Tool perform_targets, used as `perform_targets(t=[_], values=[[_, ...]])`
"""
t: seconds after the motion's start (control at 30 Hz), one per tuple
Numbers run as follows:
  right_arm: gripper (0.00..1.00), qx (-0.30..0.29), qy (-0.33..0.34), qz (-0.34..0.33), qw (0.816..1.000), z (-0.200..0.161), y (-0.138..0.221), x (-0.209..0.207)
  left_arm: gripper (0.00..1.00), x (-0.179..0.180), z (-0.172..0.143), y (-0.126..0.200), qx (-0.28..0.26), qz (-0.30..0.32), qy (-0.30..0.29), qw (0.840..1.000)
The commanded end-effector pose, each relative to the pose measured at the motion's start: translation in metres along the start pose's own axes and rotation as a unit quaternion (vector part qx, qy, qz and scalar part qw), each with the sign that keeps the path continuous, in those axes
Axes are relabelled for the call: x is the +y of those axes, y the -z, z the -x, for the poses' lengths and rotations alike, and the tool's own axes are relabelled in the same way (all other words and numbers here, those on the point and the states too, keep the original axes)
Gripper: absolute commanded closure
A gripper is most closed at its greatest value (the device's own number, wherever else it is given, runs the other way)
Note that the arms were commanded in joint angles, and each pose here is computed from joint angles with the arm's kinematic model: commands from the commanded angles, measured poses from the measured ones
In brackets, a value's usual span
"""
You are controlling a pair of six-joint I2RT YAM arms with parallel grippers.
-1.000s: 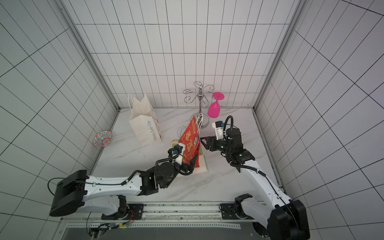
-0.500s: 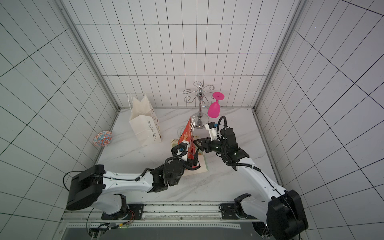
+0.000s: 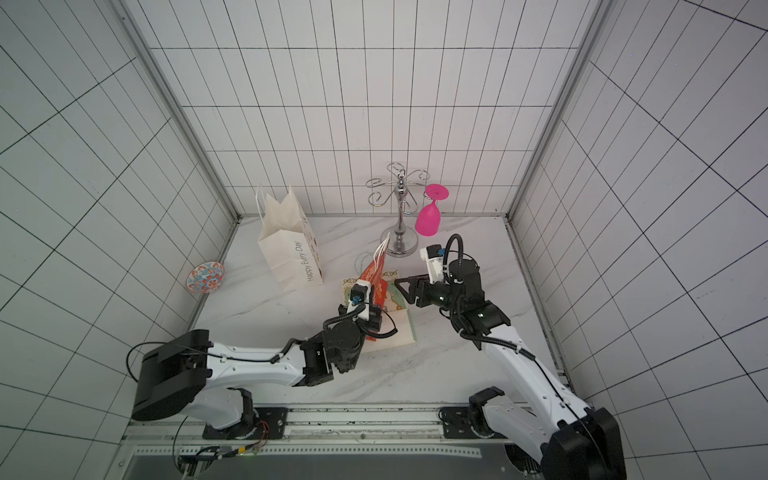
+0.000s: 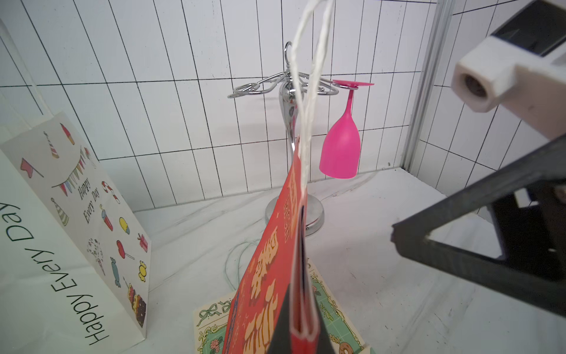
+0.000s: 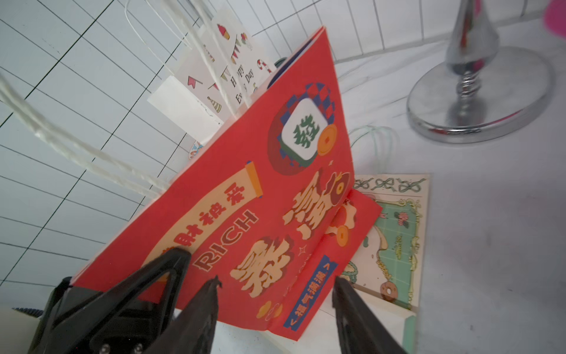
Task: Put away the paper bag
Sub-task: Press the paper bag.
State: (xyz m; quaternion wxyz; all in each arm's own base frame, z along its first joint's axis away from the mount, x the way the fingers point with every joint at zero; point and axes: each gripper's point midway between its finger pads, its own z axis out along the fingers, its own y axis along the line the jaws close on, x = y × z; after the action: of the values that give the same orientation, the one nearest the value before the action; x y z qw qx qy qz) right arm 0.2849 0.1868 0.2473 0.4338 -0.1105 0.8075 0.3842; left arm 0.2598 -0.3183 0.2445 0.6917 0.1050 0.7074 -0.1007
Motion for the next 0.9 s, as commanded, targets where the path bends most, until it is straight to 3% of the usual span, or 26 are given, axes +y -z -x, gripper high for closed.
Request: perform_targets(t=[0.0, 0.2, 0.4, 0.6, 0.77, 0.87], values=[[0.31, -0.044, 0.049, -0.061, 0.996, 0.032, 0.035, -0.006, 1.0, 0.008, 0.034, 0.008, -0.03, -0.037, -0.002, 0.999], [0.22, -0.055, 0.158, -0.035, 0.985, 0.039, 0.06, 0.016, 1.0, 0.015, 0.064, 0.016, -0.015, -0.241, 0.002, 0.97], [0.17, -0.068, 0.245, 0.035, 0.966, 0.044, 0.075, 0.055, 1.0, 0.033, 0.056, 0.031, 0.036, -0.414, -0.001, 0.909], [0.15, -0.063, 0.283, 0.092, 0.953, 0.043, 0.079, 0.078, 1.0, 0.033, 0.061, 0.058, 0.029, -0.523, 0.003, 0.852], [0.15, -0.063, 0.289, 0.1, 0.95, 0.04, 0.077, 0.078, 1.0, 0.03, 0.066, 0.074, 0.027, -0.578, 0.005, 0.816], [0.18, -0.063, 0.283, 0.087, 0.953, 0.034, 0.075, 0.07, 1.0, 0.028, 0.066, 0.083, 0.026, -0.597, 0.003, 0.802]])
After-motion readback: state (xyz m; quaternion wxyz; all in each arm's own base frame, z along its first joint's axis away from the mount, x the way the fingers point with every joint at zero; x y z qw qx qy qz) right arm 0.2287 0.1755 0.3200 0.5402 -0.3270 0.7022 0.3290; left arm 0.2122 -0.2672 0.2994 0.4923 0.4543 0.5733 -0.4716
